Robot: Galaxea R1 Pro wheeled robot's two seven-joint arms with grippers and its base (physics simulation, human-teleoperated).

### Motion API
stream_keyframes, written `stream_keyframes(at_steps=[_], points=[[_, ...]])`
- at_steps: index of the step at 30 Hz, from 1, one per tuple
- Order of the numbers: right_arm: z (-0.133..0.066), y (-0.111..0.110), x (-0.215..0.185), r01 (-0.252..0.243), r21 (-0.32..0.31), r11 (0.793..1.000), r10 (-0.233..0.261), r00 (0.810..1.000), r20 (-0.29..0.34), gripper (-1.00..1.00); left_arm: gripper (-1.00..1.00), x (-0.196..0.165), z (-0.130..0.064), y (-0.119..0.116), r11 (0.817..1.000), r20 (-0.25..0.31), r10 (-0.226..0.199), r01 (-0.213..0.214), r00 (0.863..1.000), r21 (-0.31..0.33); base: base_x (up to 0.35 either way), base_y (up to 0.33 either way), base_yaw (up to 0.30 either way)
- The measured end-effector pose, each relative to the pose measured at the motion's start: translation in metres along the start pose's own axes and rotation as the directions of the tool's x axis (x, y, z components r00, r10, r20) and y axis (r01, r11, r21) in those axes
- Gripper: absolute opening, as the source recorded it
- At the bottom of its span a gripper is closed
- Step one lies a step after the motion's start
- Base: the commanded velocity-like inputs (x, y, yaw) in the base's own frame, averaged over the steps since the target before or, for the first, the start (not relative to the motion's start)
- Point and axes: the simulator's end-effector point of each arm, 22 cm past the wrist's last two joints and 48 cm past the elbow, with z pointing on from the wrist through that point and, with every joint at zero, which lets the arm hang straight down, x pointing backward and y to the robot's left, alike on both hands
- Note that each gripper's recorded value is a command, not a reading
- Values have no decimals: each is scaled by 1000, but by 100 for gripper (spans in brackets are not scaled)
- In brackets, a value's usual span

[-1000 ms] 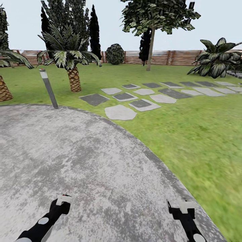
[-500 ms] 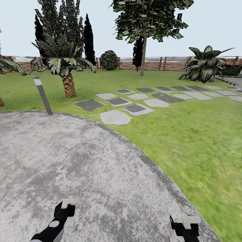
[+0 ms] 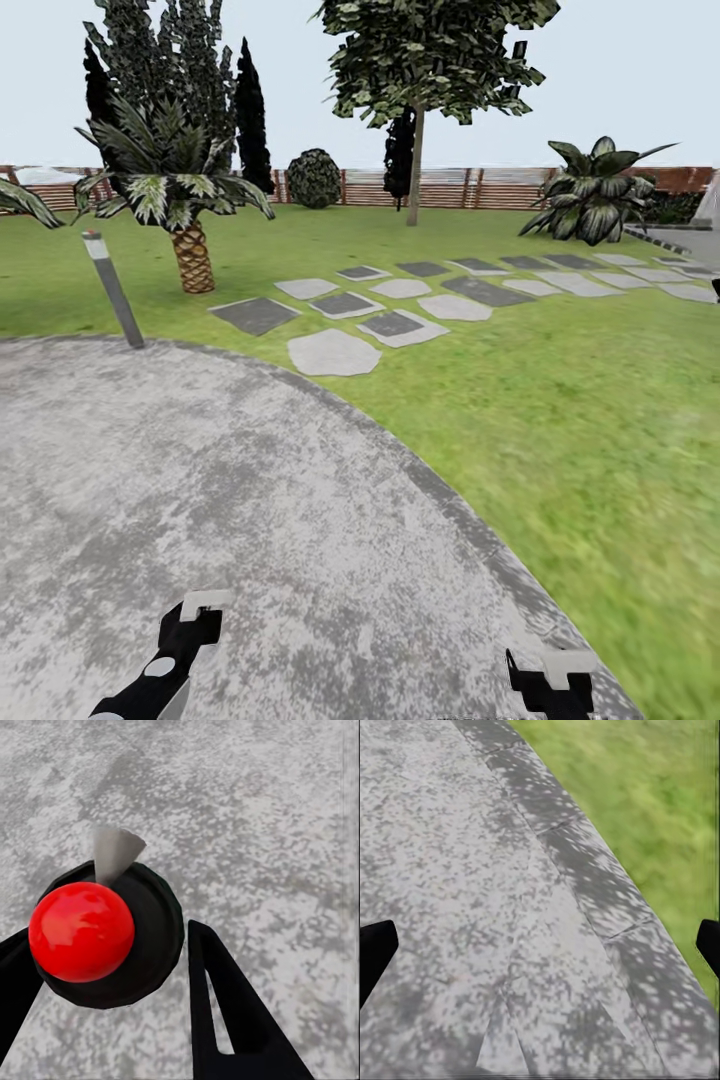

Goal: In the garden, pick up the pesticide atomizer on the floor and spray pesticide onto both trees until each tree trunk is fully covered.

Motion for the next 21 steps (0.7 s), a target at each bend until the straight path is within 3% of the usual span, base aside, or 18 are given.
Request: stream_keyframes(at_steps=[14, 21], points=[[-12, -5, -23, 2, 0, 1000, -2, 1000, -12, 100, -100, -22, -13, 4, 1000, -11, 1, -1, 1000, 0, 0, 0, -243], [-12, -5, -22, 3, -1, 1000, -3, 1000, -14, 100, -100, -20, -13, 4, 1000, -12, 3, -3, 1000, 0, 9, 0, -77]])
